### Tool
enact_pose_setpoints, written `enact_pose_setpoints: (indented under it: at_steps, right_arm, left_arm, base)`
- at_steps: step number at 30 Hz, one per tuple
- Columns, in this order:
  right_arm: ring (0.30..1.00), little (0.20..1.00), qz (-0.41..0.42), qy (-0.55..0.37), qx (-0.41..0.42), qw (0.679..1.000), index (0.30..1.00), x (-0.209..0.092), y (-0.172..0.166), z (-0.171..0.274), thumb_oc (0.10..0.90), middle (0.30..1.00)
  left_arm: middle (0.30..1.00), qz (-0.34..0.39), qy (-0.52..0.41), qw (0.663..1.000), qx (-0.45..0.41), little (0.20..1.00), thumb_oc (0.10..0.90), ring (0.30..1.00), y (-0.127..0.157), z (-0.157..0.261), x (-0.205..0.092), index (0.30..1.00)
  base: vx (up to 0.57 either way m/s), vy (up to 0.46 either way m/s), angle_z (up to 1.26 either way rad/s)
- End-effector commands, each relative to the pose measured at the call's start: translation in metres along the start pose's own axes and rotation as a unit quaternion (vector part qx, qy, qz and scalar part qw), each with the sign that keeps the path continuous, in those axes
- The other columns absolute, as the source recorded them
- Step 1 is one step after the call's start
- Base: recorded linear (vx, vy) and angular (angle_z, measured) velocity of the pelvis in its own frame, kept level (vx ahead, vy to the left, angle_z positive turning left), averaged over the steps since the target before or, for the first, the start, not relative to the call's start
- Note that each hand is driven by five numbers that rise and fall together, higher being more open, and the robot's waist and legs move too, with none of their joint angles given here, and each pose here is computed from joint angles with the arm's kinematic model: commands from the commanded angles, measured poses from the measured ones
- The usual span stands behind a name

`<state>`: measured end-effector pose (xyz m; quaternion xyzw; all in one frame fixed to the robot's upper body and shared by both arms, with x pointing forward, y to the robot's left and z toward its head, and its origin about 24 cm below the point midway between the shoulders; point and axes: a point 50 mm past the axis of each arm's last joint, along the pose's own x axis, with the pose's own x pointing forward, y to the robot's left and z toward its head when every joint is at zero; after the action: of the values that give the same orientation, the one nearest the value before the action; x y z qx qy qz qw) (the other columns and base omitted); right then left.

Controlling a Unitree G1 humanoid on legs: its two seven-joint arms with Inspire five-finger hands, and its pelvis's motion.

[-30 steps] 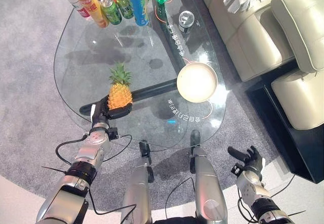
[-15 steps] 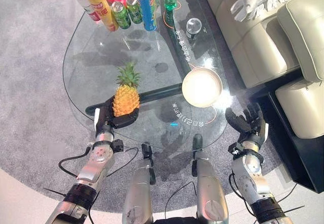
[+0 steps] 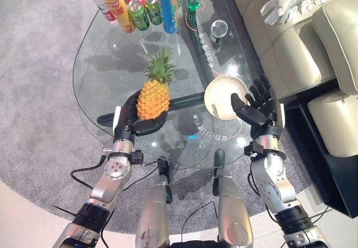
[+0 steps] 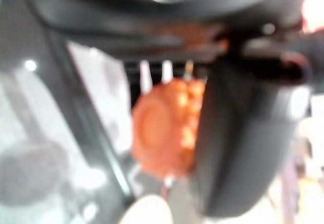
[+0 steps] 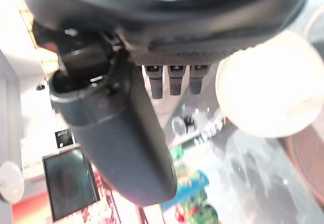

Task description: Pick up the fruit to the plate

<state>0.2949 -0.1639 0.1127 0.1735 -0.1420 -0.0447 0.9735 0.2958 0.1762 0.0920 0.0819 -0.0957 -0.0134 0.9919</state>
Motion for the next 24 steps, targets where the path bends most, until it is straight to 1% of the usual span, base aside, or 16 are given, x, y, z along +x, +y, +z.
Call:
enact_pose_setpoints:
  at_steps: [1, 5, 11, 16, 18, 20, 24]
  right_arm:
    - [0.9, 0.9, 0.095, -0.077, 0.074, 0.99, 0.9, 0.003, 0.036, 0.039, 0.8, 0.9]
    - [0.9, 0.9, 0.13, -0.053, 0.096, 0.985, 0.9, 0.006, 0.046, 0.036, 0.8, 0.9]
    - [0.9, 0.9, 0.153, -0.029, 0.108, 0.982, 0.9, 0.007, 0.05, 0.031, 0.8, 0.9]
    - [0.9, 0.9, 0.166, 0.0, 0.111, 0.98, 0.9, 0.009, 0.048, 0.024, 0.8, 0.9]
    - [0.9, 0.9, 0.182, 0.014, 0.113, 0.977, 0.9, 0.009, 0.049, 0.02, 0.8, 0.9]
    - [0.9, 0.9, 0.209, 0.018, 0.097, 0.973, 0.9, 0.009, 0.052, 0.018, 0.8, 0.9]
    - [0.9, 0.9, 0.233, 0.026, 0.105, 0.966, 0.9, 0.01, 0.055, 0.019, 0.8, 0.9]
  left_arm:
    - [0.3, -0.061, -0.212, 0.975, 0.014, 0.2, 0.1, 0.3, -0.008, 0.082, 0.005, 0.3]
    - [0.3, -0.098, -0.225, 0.969, 0.022, 0.2, 0.1, 0.3, -0.015, 0.089, 0.002, 0.3]
    - [0.3, -0.138, -0.237, 0.961, 0.034, 0.2, 0.1, 0.3, -0.022, 0.093, -0.003, 0.3]
    - [0.3, -0.153, -0.247, 0.956, 0.039, 0.2, 0.1, 0.3, -0.024, 0.095, -0.006, 0.3]
    - [0.3, -0.158, -0.248, 0.955, 0.04, 0.2, 0.1, 0.3, -0.024, 0.096, -0.007, 0.3]
    - [0.3, -0.164, -0.247, 0.954, 0.043, 0.2, 0.1, 0.3, -0.025, 0.097, -0.007, 0.3]
    - [0.3, -0.175, -0.242, 0.953, 0.046, 0.2, 0.1, 0.3, -0.025, 0.095, -0.006, 0.3]
  base:
    - [0.0, 0.0, 0.0]
    - [0.01, -0.01, 0.05]
    - [0.0, -0.009, 0.04]
    - [0.0, 0.0, 0.0]
    - [0.0, 0.0, 0.0]
    - [0.0, 0.0, 0.0]
    - [0.0, 0.0, 0.01]
